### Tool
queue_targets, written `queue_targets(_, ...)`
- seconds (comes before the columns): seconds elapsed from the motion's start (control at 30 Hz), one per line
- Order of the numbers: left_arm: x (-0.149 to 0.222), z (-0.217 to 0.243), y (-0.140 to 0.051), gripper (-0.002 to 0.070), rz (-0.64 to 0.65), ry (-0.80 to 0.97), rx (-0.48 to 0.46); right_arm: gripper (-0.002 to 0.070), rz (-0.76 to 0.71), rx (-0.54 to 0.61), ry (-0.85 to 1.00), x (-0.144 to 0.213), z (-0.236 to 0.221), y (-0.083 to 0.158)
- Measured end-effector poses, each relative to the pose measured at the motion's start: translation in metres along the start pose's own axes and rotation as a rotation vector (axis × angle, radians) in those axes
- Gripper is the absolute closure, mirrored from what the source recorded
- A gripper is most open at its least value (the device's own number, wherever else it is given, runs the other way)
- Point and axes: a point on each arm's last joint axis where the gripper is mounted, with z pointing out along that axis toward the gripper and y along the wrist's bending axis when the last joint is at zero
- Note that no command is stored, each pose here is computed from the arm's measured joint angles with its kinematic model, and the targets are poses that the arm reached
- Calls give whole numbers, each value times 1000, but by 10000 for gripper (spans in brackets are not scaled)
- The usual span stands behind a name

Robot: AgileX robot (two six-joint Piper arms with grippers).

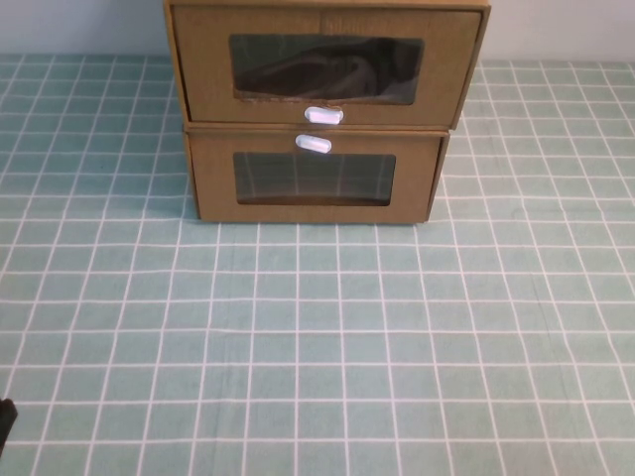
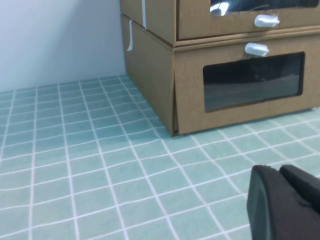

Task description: Close the shoe box

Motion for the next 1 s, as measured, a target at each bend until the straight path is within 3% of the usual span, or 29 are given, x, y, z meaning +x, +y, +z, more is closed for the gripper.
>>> queue_targets(0.2,0,0,0,680,18,2,-3,687,-51,25,41,24,2,-8)
queue_targets(0.67,1,0,0,680,20,3,-3,687,-47,-6,330,51,-3,-5)
queue_targets(0.87,1,0,0,680,20,3,-3,687,-69,4,324,50,-3,-6)
queue_targets(1.0,1,0,0,680,20,3,-3,687,-82,118,215,42,-4,-14)
